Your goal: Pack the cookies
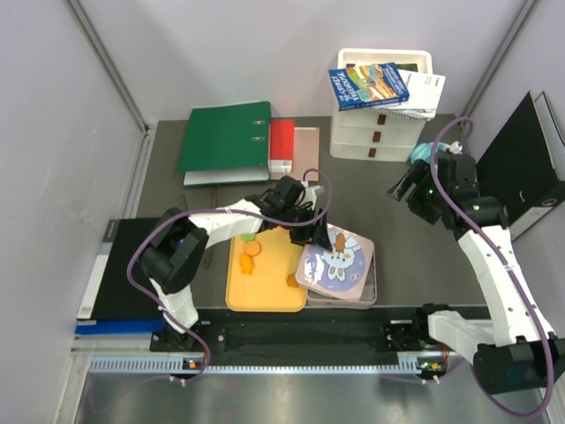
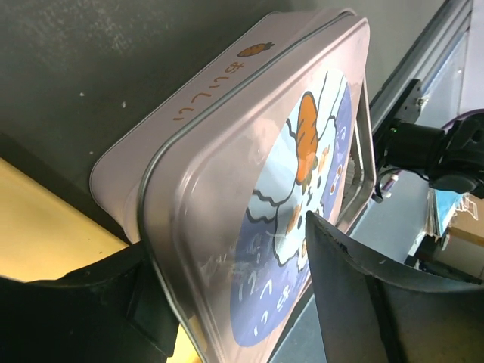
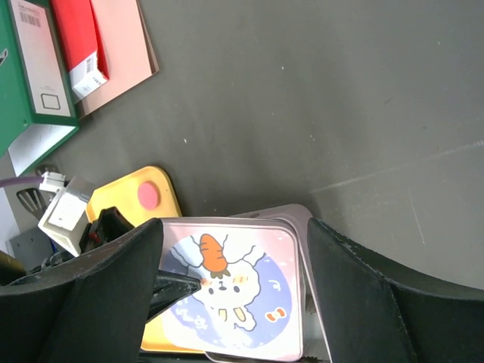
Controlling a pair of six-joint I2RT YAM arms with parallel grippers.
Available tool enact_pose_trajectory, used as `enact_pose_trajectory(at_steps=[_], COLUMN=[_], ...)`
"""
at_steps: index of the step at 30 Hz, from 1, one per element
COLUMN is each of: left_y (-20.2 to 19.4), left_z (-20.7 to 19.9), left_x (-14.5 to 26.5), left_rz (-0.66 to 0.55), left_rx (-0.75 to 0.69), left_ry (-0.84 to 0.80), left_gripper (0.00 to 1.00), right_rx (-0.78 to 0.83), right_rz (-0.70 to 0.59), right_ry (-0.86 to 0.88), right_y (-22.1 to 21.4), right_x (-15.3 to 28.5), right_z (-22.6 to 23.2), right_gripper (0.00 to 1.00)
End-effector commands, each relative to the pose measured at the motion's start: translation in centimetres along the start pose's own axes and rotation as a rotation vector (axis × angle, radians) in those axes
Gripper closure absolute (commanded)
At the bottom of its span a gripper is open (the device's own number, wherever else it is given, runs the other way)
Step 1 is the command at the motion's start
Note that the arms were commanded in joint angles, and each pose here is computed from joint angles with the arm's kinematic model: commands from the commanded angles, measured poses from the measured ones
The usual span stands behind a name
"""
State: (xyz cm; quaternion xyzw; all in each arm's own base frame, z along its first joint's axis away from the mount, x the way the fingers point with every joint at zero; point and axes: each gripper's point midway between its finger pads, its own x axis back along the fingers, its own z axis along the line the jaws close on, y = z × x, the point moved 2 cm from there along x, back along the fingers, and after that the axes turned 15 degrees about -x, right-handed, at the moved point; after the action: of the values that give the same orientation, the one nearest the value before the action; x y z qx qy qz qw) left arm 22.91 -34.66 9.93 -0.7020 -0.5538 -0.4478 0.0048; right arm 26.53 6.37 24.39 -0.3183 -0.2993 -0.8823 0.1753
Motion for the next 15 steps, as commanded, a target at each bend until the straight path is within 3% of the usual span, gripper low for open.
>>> enact_pose_trajectory(at_steps=[1, 9, 15], left_y=[-1.8, 1.6, 2.3], left_z=[2.0, 0.0, -0.2], left_x=[0.2, 1.3, 2.3], left_rz=[0.062, -0.013, 0.009], left_rx=[-0.002, -0.040, -0.077], left_ry=[0.119, 0.106, 0.140], left_gripper=[0.33, 0.27, 0.25], right_rx=[0.012, 0.015, 0.016], right_rz=[-0.027, -0.024, -0.025], right_ry=[0.031, 0.028, 0.038], right_y=[0.3, 0.3, 0.4], right_x=[0.2, 0.2, 0.3], right_z=[0.2, 0.2, 0.6], right_gripper=[0.24, 0.24, 0.24])
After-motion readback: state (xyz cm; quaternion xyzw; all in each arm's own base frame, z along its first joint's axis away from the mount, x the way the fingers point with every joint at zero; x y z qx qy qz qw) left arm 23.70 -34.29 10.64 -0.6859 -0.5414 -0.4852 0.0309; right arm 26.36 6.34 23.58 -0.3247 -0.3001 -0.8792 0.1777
